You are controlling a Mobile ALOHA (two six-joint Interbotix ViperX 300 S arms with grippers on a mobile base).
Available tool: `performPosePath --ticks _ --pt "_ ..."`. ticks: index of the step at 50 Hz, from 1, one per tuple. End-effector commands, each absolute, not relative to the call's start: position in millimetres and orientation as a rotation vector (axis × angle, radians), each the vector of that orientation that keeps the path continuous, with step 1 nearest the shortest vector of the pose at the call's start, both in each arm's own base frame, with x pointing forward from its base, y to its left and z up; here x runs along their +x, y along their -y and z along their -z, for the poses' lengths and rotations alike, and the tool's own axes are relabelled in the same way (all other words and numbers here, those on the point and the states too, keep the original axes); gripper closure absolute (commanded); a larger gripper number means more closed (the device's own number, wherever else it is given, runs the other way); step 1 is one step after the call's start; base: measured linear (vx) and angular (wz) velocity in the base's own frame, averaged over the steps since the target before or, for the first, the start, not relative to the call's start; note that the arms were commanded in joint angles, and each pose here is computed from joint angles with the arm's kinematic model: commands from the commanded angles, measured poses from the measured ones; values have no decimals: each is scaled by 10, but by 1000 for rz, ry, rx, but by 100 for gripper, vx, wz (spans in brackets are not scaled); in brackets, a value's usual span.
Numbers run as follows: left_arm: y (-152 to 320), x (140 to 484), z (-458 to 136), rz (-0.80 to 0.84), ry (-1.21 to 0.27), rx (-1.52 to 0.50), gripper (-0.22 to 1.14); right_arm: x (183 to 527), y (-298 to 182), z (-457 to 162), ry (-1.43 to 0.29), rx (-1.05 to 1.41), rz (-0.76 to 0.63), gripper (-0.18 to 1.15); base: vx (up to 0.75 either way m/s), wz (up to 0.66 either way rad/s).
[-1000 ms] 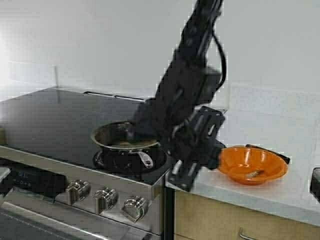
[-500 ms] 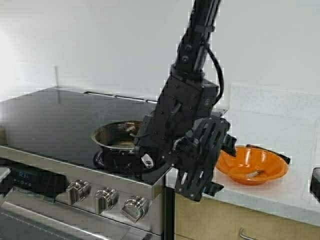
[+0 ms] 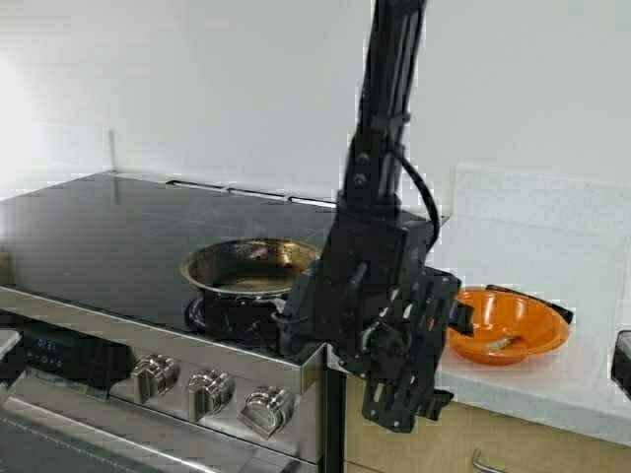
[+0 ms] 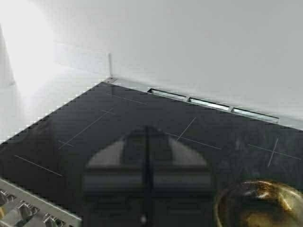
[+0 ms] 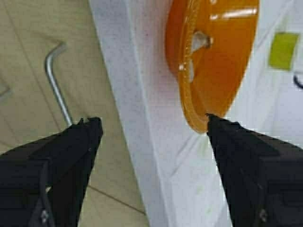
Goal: Add oil to the pan and cook the shrimp and serve it
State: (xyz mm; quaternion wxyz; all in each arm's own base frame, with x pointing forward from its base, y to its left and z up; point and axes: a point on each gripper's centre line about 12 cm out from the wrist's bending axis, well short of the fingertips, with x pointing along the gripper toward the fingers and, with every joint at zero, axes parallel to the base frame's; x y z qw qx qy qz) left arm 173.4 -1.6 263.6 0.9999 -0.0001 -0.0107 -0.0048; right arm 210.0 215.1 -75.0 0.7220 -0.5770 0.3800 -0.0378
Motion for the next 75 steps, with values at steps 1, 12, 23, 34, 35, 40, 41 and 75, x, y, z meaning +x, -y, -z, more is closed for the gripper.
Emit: performPosePath --ticks 1,12,23,34,35,40,41,75 --pt "16 1751 -2692 10 34 0 89 2164 -2213 695 -800 -1238 88 0 0 0" --pt "16 1751 -2691 10 32 0 89 2292 -2146 680 -785 -1251 122 0 0 0" --pt "16 1750 -2684 10 31 1 89 2432 -2046 693 -783 -1259 137 0 0 0" --pt "17 1750 -2675 10 23 3 89 2565 -1978 730 -783 -1260 145 0 0 0" --pt "17 1750 -2675 10 23 3 89 2576 -1968 728 -783 -1261 148 1 0 0" --pt "17 1750 -2672 10 20 3 89 2615 -1949 727 -782 -1259 148 3 0 0" --pt "17 1750 -2672 10 20 4 89 2622 -1942 726 -783 -1260 149 4 0 0" --pt "17 1752 -2667 10 17 6 89 2702 -1972 743 -763 -1332 169 91 0 0"
